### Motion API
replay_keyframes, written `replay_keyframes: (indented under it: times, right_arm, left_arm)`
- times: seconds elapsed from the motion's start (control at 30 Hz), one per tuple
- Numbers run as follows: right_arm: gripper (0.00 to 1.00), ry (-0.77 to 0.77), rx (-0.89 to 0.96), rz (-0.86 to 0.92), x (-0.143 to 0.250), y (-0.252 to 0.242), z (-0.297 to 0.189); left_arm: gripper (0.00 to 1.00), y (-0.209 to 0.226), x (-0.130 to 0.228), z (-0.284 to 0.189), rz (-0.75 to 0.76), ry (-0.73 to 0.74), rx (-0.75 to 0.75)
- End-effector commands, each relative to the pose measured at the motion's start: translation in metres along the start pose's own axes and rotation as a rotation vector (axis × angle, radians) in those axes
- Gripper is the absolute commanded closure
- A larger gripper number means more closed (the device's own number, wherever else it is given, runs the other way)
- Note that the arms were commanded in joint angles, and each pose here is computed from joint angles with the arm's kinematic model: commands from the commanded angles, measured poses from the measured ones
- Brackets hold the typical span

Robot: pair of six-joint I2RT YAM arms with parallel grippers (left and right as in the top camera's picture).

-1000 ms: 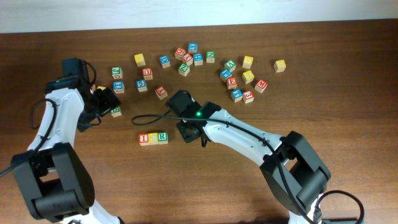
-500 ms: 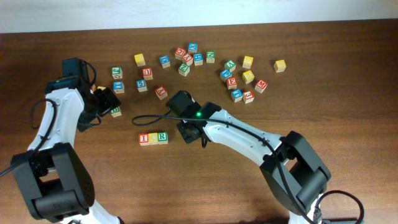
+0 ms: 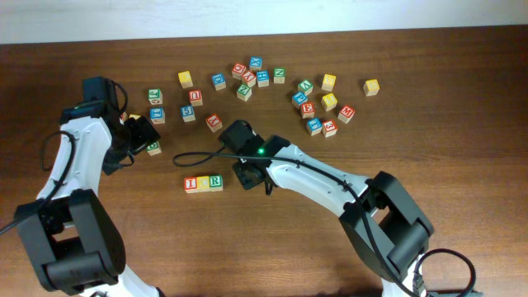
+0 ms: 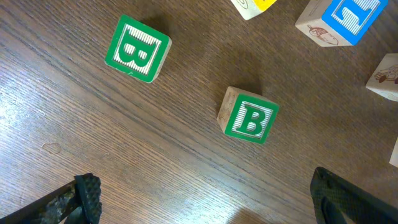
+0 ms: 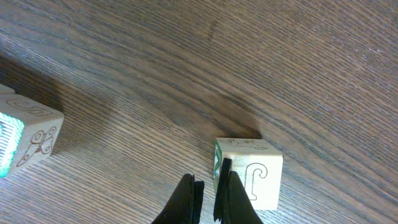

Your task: Spell out ICRA

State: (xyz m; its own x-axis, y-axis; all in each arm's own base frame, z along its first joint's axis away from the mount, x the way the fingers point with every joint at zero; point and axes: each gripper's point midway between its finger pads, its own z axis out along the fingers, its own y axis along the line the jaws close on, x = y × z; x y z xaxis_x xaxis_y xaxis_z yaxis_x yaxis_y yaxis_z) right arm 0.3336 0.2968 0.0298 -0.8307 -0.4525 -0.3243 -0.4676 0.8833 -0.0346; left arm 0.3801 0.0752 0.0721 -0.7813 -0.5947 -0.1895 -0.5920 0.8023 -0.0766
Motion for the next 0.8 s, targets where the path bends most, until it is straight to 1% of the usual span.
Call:
replay_keyframes:
  times: [0.0, 0.07, 0.23, 0.37, 0.47, 0.63, 0.77]
  right_arm:
    - [0.96, 0.117, -0.055, -0.03, 0.034, 0.022, 0.03]
    - [0.96, 0.128, -0.085, -0.022, 0.037, 0.03, 0.029]
    - [0.96, 0.157, -0.075, 0.024, 0.045, 0.028, 0.038]
    - [0.96, 0.139, -0.082, 0.025, 0.037, 0.03, 0.033]
    - [0.96, 0.137, -0.083, 0.028, 0.031, 0.03, 0.017]
    - [0.96, 0.15, -0.076, 0.091, 0.027, 0.026, -0.017]
    - [0.96, 0.148, -0.037, 0.123, 0.024, 0.007, -0.032]
  left_arm:
    - [0.01, -0.002, -0.002, -0.001, 0.008, -0.004, 0.003]
    - [0.01, -0.002, -0.002, -0.001, 0.008, -0.004, 0.002]
    - [0.01, -0.002, -0.002, -0.001, 0.008, -0.004, 0.003]
    - [0.01, -0.002, -0.002, -0.001, 0.008, -0.004, 0.003]
    - [0.01, -0.002, -0.002, -0.001, 0.008, -0.004, 0.002]
    - [0.01, -0.002, -0.002, -0.001, 0.008, -0.004, 0.002]
    - [0.01, -0.002, -0.002, -0.001, 0.008, -0.004, 0.003]
